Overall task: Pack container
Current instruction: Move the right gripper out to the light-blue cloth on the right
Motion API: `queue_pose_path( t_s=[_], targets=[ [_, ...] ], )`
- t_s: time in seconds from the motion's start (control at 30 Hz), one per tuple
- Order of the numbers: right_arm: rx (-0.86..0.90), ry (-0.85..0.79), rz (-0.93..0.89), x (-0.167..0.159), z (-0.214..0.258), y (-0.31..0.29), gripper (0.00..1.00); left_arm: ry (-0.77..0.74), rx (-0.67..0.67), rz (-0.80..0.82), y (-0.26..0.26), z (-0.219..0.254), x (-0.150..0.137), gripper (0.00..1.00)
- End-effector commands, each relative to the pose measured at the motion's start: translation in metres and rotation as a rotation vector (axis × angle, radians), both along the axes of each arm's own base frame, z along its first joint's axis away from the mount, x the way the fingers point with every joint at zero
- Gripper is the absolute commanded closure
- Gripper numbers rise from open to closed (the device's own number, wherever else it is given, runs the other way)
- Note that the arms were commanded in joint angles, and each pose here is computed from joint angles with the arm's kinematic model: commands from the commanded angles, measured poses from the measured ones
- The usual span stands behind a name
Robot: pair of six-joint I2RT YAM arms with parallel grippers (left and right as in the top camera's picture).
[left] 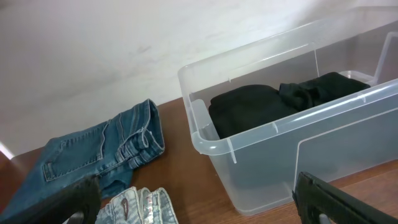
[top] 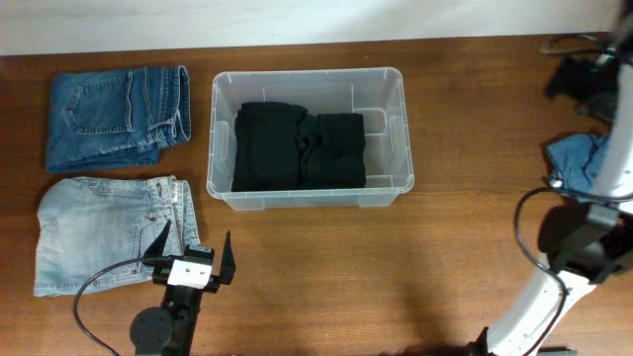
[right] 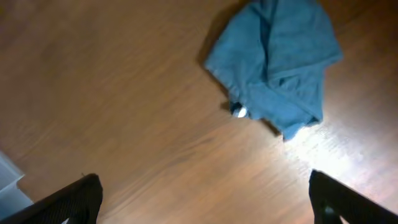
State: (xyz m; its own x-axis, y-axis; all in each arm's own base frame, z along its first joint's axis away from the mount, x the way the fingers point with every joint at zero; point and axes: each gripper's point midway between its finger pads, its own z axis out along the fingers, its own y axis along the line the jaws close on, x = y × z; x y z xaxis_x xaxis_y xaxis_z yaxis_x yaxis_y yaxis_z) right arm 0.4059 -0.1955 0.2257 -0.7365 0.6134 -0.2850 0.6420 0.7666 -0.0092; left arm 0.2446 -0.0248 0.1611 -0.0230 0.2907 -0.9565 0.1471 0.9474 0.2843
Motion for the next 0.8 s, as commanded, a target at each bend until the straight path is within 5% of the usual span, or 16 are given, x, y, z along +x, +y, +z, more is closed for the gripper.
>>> queue_pose_path(
  t_s=[0.0, 0.2, 0.23, 0.27, 0.3, 0.33, 0.37, 0.77],
  targets=[
    [0.044, 0.008, 0.003, -0.008, -0.022, -0.024, 0.01, 0.000, 0.009, 0.009, 0.002, -0.002, 0.000, 0.01],
    [0.033, 0.007, -0.075, -0.019, -0.073, -0.078, 0.07, 0.000, 0.009, 0.009, 0.002, -0.002, 0.000, 0.01],
    [0.028, 0.004, -0.073, -0.019, -0.078, -0.083, 0.22, 0.000, 0.009, 0.009, 0.002, -0.002, 0.000, 0.01],
    [0.021, -0.004, -0.082, -0.020, -0.088, -0.091, 0.54, 0.000, 0.009, 0.009, 0.002, -0.002, 0.000, 0.01],
    [0.020, -0.005, -0.091, -0.021, -0.094, -0.095, 0.74, 0.000, 0.009, 0.009, 0.002, -0.002, 0.000, 0.01],
    [0.016, -0.011, -0.101, -0.022, -0.105, -0.101, 0.91, 0.000, 0.009, 0.009, 0.002, -0.002, 0.000, 0.01],
    [0.014, -0.015, -0.112, -0.023, -0.113, -0.106, 0.96, 0.000, 0.009, 0.009, 0.002, -0.002, 0.000, 0.01],
    [0.064, 0.059, -0.150, -0.037, -0.187, -0.113, 0.96, 0.000, 0.009, 0.009, 0.002, -0.002, 0.000, 0.01]
  ],
)
